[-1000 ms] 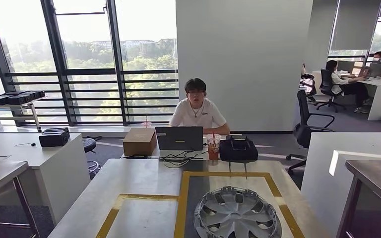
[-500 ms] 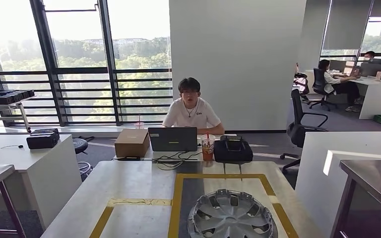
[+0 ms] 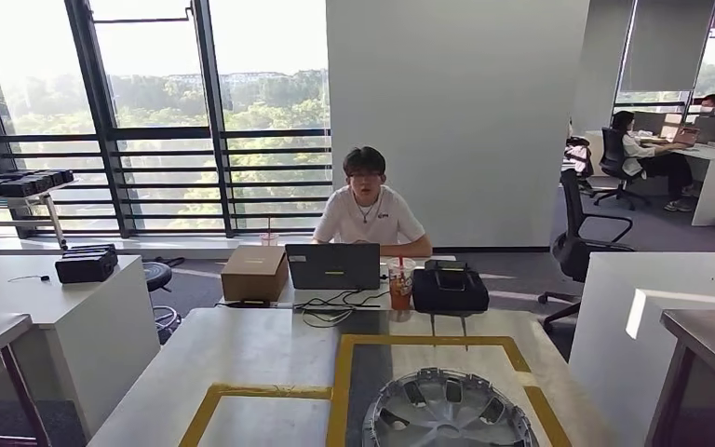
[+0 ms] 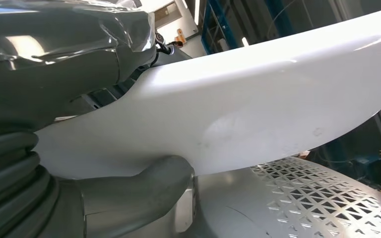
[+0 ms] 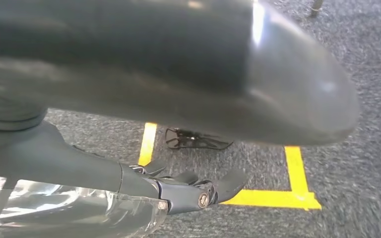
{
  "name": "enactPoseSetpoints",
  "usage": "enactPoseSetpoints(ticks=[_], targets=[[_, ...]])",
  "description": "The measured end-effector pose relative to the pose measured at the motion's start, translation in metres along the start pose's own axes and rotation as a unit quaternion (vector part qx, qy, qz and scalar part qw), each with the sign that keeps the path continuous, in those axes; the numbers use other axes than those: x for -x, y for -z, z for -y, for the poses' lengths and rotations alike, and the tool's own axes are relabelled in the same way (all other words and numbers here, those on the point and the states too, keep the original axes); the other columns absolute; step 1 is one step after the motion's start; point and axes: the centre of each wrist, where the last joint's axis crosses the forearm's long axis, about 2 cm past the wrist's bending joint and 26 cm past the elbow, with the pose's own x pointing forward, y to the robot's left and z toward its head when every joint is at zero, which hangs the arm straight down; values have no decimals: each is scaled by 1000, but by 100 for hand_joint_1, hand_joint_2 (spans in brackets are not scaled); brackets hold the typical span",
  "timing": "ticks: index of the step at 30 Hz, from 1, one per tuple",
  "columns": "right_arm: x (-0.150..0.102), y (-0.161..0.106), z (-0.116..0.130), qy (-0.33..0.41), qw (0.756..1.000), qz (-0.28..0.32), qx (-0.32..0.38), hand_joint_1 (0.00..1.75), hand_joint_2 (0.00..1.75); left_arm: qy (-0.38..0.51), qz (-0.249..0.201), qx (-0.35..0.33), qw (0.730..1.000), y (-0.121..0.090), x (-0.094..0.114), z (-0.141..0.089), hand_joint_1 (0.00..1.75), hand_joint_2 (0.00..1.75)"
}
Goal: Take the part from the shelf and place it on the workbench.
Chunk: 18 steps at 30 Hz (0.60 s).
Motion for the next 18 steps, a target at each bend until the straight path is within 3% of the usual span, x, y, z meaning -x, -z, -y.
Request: enactPoseSetpoints(ticks=[18], targets=[[-1, 8, -15, 2, 1000, -7, -16, 0, 0, 4, -24, -2, 1000, 2, 7, -4, 175, 175]])
